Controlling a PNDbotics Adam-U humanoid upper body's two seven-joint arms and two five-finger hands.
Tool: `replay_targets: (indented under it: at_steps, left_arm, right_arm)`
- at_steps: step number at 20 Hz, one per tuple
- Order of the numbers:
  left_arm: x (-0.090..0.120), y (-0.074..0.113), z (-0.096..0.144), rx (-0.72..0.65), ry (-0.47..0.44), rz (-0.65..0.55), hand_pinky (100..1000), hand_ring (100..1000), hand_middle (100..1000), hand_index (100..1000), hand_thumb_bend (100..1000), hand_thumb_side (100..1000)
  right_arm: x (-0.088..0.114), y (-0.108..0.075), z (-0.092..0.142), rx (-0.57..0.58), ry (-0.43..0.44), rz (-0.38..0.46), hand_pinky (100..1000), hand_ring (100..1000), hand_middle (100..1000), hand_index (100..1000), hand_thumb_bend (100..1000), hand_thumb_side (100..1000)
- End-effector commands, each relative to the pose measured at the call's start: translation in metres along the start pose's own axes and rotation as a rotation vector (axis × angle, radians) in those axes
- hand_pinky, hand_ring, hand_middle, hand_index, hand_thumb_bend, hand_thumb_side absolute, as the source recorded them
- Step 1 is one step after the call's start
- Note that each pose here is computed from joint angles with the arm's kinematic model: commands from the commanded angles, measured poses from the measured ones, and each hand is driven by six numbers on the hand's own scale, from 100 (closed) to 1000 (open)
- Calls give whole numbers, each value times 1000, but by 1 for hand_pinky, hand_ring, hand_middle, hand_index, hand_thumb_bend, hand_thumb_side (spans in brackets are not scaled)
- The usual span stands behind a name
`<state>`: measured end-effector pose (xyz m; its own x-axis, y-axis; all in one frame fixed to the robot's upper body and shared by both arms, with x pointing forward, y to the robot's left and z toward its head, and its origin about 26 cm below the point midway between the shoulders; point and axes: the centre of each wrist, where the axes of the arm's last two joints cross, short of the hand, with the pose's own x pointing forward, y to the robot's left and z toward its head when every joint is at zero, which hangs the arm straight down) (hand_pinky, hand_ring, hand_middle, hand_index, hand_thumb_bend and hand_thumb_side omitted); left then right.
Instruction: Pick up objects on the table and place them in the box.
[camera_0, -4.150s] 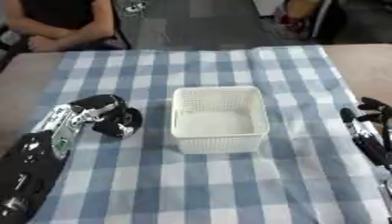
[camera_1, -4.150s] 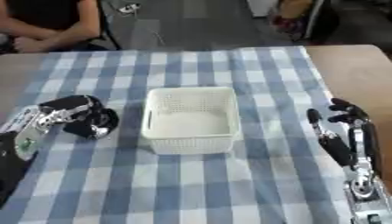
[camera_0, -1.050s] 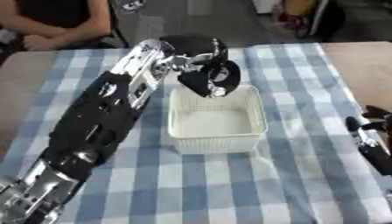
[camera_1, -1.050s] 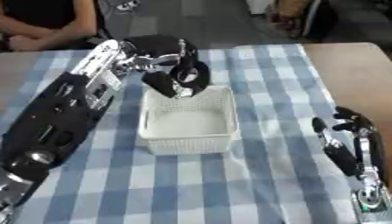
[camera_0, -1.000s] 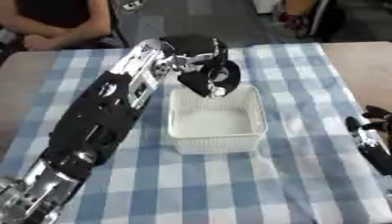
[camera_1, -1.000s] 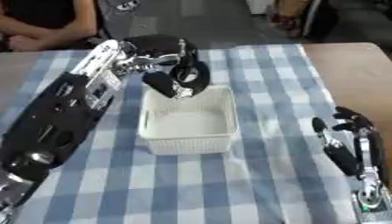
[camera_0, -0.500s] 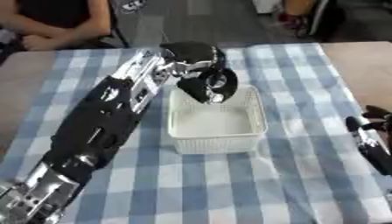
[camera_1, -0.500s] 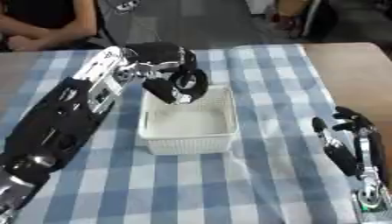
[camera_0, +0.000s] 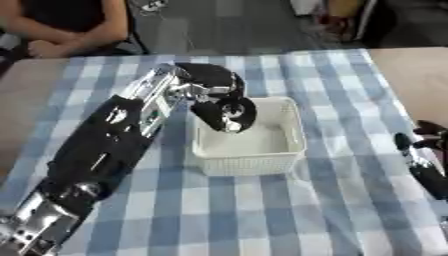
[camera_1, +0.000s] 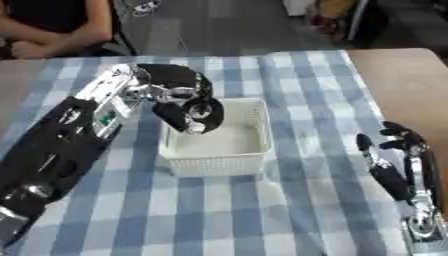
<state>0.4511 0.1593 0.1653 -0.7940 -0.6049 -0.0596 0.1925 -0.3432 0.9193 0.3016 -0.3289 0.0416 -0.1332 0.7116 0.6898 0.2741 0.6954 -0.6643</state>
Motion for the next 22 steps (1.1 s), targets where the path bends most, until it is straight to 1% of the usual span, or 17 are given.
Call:
replay_targets:
  at_steps: [1, 5, 13, 17, 19, 21, 22]
  left_arm:
    - [-7, 6, 9, -13, 7, -15, 707, 815, 806, 700, 1000, 803]
    - [-8, 5, 9, -15, 1, -9, 729, 839, 828, 707, 1000, 843]
    - [-6, 5, 9, 13, -8, -5, 768, 885, 893, 752, 1000, 869]
    - [-6, 6, 11, 49, -8, 5, 774, 886, 899, 774, 1000, 883]
    - [-7, 8, 15, 96, -11, 26, 774, 876, 895, 782, 1000, 909]
    - [-6, 13, 23, 184, -32, 57, 780, 859, 886, 789, 1000, 970]
    - [-5, 17, 29, 239, -45, 75, 788, 858, 886, 795, 1000, 987]
  right_arm:
    - [4, -9, -6, -21, -24, 16, 776, 608, 687, 836, 591, 792]
    - [3, -9, -6, -22, -23, 16, 776, 608, 687, 836, 591, 792]
    - [3, -9, -6, -21, -23, 16, 776, 608, 687, 836, 591, 792]
    - [3, -9, -6, -21, -23, 16, 775, 607, 686, 836, 591, 791]
    - [3, -9, -6, -21, -22, 15, 776, 607, 686, 836, 591, 791]
    - [3, -9, -6, -22, -20, 16, 776, 607, 686, 836, 591, 791]
    - [2, -9, -6, -22, -20, 16, 776, 607, 686, 836, 591, 790]
